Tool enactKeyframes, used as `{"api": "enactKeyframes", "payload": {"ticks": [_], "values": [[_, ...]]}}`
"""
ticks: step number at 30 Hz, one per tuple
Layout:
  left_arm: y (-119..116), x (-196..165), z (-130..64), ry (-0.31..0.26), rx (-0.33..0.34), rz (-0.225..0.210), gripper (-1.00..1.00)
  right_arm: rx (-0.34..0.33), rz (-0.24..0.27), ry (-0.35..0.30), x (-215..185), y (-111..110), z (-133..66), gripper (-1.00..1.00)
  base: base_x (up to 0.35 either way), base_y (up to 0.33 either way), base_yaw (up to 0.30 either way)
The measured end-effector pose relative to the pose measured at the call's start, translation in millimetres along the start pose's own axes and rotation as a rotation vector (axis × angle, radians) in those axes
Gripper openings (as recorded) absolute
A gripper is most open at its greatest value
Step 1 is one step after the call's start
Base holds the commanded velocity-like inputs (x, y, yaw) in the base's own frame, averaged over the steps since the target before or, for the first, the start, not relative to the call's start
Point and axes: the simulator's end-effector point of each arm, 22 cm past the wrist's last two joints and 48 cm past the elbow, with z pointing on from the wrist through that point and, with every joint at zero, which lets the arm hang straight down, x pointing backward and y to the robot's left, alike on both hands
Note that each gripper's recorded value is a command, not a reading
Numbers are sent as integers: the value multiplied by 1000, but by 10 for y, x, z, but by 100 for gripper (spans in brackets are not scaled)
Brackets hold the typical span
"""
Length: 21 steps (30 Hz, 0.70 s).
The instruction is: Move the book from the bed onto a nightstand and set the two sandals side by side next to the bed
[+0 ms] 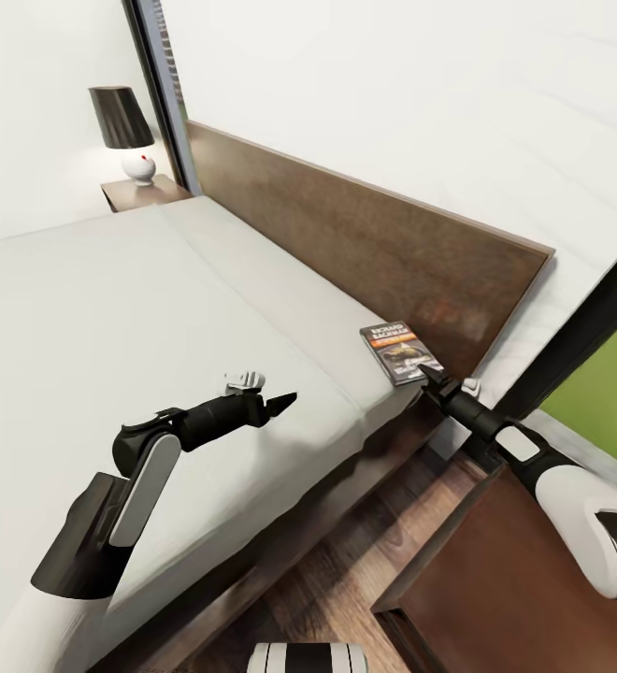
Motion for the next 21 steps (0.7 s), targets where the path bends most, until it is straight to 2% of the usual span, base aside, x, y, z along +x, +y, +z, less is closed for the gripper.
{"api": "enactKeyframes", "payload": {"ticks": [21], "values": [[13, 17, 7, 3, -2, -2, 100, 7, -14, 9, -21, -28, -31, 100, 0, 0, 22]]}}
